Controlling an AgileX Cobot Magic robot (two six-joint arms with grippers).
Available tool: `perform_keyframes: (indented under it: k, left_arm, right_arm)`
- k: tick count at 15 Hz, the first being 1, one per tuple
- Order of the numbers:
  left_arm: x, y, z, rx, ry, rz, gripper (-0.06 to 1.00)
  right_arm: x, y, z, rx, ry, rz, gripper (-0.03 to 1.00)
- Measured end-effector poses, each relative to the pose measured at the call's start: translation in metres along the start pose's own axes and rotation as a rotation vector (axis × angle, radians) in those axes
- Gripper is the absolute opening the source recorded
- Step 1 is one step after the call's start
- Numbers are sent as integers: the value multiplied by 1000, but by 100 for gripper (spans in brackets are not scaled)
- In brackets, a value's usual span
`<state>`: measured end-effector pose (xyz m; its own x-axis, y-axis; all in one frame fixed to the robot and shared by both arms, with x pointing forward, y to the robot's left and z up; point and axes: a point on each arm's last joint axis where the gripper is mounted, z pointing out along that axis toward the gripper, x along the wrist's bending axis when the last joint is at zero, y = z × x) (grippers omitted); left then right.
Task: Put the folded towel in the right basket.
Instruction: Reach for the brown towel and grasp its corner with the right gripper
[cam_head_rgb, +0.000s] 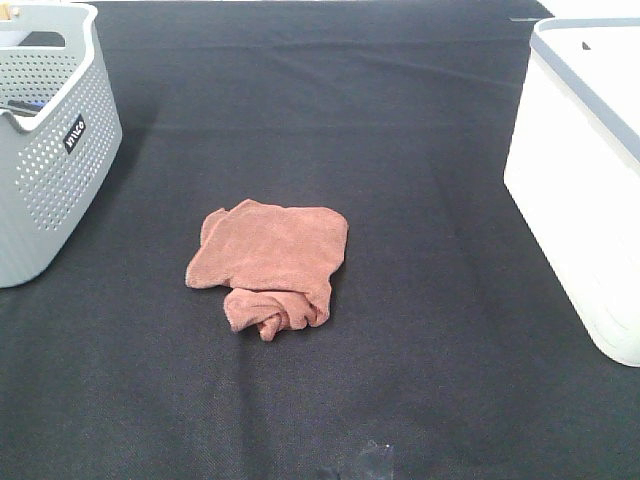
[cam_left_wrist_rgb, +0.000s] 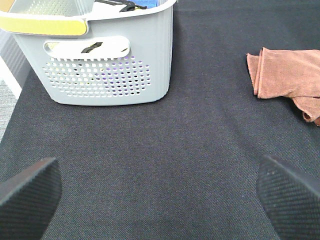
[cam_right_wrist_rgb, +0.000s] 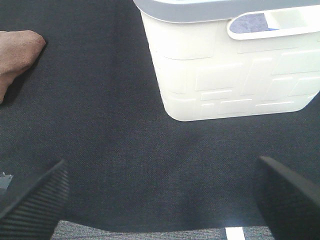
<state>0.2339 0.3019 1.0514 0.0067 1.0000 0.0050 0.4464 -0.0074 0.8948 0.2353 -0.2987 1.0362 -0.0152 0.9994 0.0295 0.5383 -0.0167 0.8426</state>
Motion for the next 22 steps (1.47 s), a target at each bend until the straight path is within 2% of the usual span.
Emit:
perform_keyframes:
  k: [22]
  left_arm:
    - [0,0,0,0,0,0,99]
  right_arm:
    - [0,0,0,0,0,0,96]
